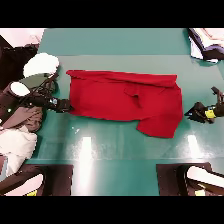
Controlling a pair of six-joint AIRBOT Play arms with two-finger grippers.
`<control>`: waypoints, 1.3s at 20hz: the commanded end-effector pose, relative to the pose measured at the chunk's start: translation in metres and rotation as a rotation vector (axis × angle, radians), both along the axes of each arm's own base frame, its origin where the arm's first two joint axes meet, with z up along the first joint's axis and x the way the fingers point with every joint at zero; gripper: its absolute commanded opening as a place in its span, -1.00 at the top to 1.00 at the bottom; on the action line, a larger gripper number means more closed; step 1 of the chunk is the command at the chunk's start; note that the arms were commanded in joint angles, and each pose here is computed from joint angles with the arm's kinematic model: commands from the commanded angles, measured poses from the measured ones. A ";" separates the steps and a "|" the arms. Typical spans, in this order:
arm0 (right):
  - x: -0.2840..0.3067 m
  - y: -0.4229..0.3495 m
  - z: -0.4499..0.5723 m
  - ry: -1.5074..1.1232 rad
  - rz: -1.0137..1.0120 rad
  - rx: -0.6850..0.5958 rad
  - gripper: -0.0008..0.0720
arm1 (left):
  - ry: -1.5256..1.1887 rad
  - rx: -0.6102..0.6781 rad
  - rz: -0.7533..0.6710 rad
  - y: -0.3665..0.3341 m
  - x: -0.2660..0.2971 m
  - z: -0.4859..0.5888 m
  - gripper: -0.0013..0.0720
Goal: Fold the shirts.
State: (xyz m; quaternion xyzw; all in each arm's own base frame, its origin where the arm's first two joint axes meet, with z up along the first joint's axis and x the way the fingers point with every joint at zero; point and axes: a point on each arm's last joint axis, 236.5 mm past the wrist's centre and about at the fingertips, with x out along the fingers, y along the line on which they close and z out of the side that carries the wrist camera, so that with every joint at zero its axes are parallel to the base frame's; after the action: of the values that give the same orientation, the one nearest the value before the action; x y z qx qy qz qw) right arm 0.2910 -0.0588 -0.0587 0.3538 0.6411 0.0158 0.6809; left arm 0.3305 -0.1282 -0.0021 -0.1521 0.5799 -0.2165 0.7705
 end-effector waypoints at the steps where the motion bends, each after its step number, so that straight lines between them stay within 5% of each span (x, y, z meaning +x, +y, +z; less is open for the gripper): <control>1: 0.016 0.002 -0.024 -0.005 -0.033 0.069 0.03 | -0.007 0.011 0.025 0.003 0.006 0.004 0.89; 5: 0.026 0.021 -0.034 0.021 0.048 0.075 0.05 | 0.008 0.004 0.047 0.003 0.005 0.004 0.89; 6: 0.026 0.025 -0.034 0.023 0.062 0.073 0.19 | 0.012 0.003 0.044 0.003 0.004 0.004 0.89; 8: 0.026 0.029 -0.030 0.006 0.095 0.070 0.94 | 0.021 0.001 0.038 0.002 0.002 0.004 0.89; 12: 0.045 0.022 0.031 -0.161 0.078 0.017 0.93 | -0.136 -0.011 0.017 -0.001 0.037 0.071 0.89; 17: 0.091 0.032 0.259 -0.758 0.059 -0.117 0.93 | -0.619 -0.012 -0.057 -0.007 0.065 0.292 0.89; 22: 0.032 0.059 0.475 -1.273 0.047 -0.414 0.94 | -1.099 0.024 -0.096 -0.006 -0.021 0.482 0.89; 26: -0.042 0.063 0.551 -1.416 -0.038 -0.699 0.94 | -1.428 0.000 0.003 0.008 -0.120 0.568 0.89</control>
State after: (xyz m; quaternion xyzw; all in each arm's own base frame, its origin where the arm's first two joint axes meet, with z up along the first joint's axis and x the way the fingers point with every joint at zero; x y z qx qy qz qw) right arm 0.3048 -0.0020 0.4315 0.0914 0.0985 0.0829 0.9875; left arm 0.2817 -0.1296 0.5014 0.0126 0.0537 -0.2815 0.9580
